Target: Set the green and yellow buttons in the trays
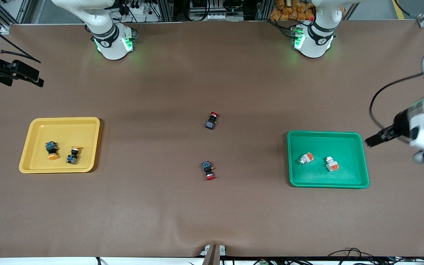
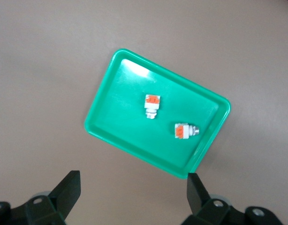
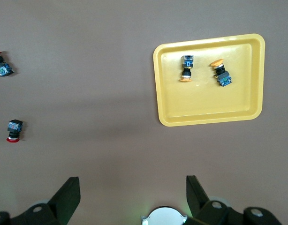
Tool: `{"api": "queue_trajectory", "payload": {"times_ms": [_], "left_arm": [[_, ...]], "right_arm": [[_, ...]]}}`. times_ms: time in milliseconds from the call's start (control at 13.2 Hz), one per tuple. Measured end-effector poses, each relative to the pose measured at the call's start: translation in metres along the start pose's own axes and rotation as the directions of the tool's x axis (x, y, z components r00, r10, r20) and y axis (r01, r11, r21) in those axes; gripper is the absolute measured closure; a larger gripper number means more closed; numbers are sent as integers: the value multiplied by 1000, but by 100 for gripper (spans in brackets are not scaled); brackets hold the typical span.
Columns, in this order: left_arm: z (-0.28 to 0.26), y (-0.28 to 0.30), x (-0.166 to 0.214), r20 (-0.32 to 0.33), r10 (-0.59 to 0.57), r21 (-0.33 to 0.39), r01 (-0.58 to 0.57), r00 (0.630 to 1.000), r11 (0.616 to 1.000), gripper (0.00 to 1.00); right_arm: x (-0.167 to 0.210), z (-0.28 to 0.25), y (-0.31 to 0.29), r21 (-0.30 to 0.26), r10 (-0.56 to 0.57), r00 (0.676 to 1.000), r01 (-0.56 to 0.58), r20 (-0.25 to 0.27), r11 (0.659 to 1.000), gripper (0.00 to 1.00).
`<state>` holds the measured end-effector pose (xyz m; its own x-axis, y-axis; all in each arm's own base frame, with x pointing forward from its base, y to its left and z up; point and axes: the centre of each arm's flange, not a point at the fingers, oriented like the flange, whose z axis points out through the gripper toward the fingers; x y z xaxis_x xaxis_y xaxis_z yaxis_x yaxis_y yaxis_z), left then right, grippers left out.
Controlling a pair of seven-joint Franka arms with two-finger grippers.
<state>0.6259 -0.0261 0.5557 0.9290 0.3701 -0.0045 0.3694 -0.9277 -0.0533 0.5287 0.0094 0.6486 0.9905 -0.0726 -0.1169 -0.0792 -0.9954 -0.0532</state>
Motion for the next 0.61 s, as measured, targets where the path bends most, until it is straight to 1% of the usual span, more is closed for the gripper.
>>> {"api": "queue_trajectory", "payload": {"times_ms": [228, 380, 608], "left_arm": [[-42, -19, -9, -43, 97, -3, -97, 994, 995, 0], [-60, -24, -17, -71, 122, -4, -123, 990, 992, 0], [-78, -20, -40, -76, 191, 16, -190, 979, 982, 0]], "right_arm": [[0, -1, 0, 0, -1, 1000, 1, -3, 1000, 0], [2, -1, -1, 1, -2, 1000, 2, -10, 1000, 0], [4, 1, -2, 1, -3, 1000, 3, -10, 1000, 0]]}}
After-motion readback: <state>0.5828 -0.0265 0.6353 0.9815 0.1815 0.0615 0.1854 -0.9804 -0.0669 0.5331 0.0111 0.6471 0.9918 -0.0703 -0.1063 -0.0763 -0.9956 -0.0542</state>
